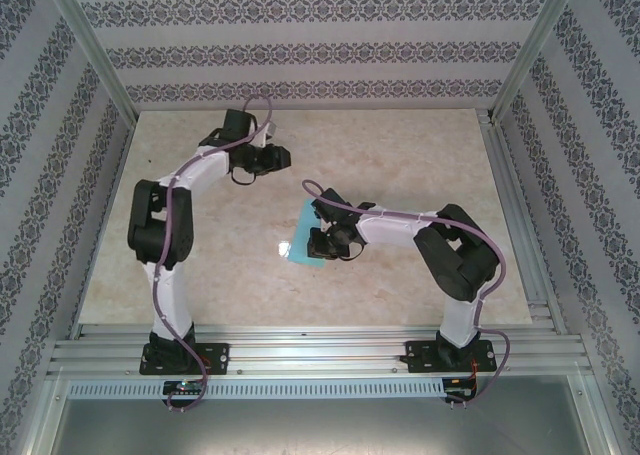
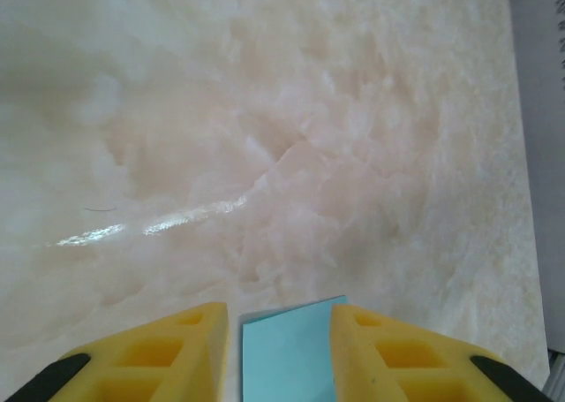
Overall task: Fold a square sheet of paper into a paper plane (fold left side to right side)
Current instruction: First fold the square sheet of paper in half at the center of the table, then hold the square sheet of paper at the center of the table.
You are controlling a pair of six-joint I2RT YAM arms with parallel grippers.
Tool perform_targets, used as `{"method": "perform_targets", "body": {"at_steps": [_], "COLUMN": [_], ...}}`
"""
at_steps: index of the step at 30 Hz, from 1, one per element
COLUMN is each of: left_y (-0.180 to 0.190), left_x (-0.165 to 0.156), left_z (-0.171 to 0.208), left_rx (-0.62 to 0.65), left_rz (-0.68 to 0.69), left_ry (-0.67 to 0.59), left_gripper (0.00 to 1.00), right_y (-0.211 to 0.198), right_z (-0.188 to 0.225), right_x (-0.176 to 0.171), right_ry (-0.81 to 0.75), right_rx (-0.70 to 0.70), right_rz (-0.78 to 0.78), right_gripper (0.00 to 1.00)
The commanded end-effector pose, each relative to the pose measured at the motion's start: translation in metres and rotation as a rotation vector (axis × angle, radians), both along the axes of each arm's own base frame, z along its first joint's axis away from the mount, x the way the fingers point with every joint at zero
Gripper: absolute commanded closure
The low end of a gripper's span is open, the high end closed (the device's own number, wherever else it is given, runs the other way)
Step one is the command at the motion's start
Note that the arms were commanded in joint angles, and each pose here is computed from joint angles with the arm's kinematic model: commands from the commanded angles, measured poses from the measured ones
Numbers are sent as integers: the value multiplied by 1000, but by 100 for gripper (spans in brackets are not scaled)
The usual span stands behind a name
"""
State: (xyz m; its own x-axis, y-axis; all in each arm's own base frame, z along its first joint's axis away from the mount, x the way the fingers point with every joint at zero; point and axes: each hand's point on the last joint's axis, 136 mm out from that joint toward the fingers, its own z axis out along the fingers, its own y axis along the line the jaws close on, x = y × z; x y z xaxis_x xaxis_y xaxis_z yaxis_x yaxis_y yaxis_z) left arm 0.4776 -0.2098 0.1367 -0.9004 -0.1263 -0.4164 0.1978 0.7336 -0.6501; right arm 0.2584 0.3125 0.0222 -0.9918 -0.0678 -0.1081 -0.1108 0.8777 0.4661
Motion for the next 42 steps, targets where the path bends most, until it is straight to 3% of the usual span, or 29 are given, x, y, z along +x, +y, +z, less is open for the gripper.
{"method": "perform_targets", "body": {"at_steps": [1, 9, 20, 31, 42], "left_y": [7, -10, -44, -47, -55], "left_x": [-25, -87, -104, -109, -107], "left_z": [17, -20, -66, -87, -84], "left_rx": [15, -108, -102, -44, -60], "left_rz": [-29, -68, -108, -125, -171], "left_ry": [-76, 40, 146, 180, 165], "left_gripper": [65, 70, 74, 75, 74], "right_y": [1, 7, 25, 28, 20], "right_z": [42, 55, 15, 11, -23], "right_x": [13, 68, 140, 153, 142], "right_ry": [-74, -85, -61, -60, -11], "right_rx": [69, 215, 226, 205, 110], "right_rz": [9, -79, -177, -171, -161], "right_gripper": [84, 89, 94, 94, 94]}}
